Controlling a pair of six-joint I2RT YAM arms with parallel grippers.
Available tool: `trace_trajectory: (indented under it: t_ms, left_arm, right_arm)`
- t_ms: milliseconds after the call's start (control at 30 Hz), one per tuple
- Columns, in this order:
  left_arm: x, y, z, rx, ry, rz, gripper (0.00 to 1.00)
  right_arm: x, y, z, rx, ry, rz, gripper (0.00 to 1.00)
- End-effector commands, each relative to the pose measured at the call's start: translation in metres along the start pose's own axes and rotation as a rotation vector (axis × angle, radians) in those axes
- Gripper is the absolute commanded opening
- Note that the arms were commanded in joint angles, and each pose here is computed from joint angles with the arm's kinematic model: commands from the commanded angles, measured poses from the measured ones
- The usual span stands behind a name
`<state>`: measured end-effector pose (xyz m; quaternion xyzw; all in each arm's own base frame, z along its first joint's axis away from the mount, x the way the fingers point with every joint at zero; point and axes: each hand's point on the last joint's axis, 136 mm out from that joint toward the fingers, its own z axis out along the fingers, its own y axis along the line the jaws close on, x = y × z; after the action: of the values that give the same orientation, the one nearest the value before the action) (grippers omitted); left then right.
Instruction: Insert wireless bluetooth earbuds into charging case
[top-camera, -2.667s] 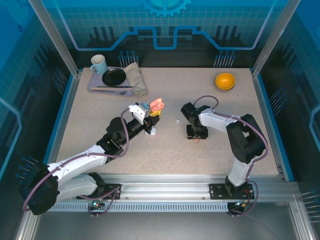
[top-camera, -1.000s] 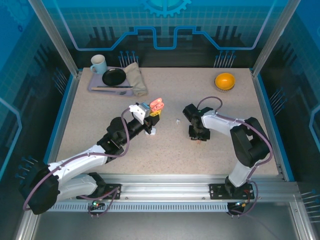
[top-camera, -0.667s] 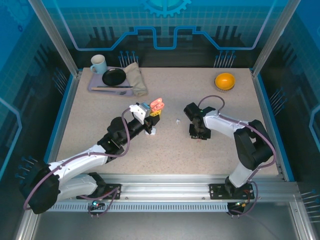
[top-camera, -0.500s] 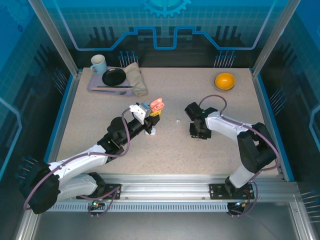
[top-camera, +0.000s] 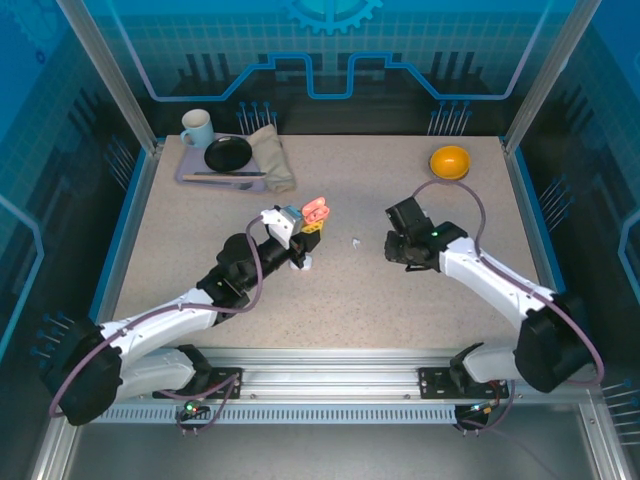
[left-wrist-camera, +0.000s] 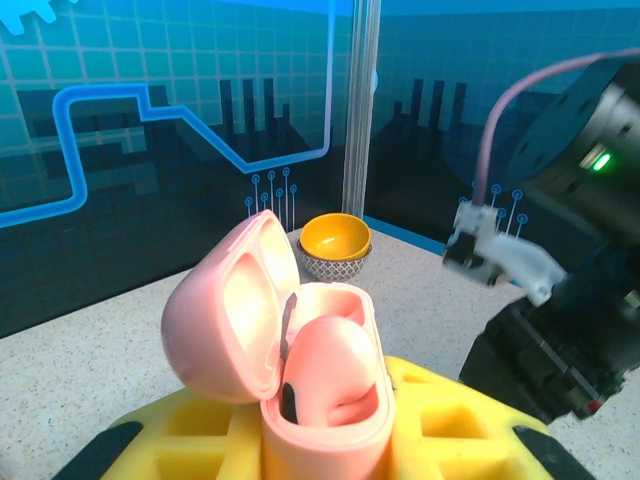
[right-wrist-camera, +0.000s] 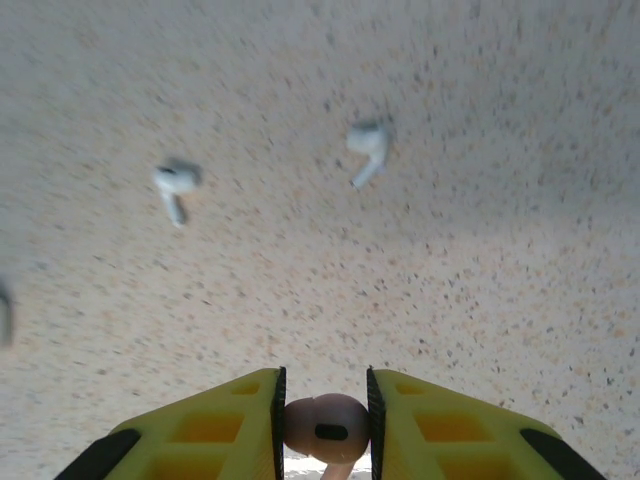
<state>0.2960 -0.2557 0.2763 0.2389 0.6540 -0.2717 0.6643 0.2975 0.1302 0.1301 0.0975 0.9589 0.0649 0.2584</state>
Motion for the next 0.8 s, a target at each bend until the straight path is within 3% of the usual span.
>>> trace_trajectory:
  t_ms: [0, 467, 767]
  left_arm:
    - [-0.021, -0.006, 0.005, 0.022, -0.056, -0.009, 0.0]
    - [-0.032, -0.025, 0.023, 0.131, -0.047, -0.025, 0.0]
    - [-0.042, -0.04, 0.04, 0.185, -0.048, -0.03, 0.0]
  right_arm:
    - [-0.03, 0.009, -0.026, -0.062, -0.128, -0.019, 0.28]
    - [-0.123, 0.059, -0.161, -0.351, -0.53, -0.105, 0.28]
    - [-0.151, 0.09, -0.22, -0.533, -0.703, -0.178, 0.28]
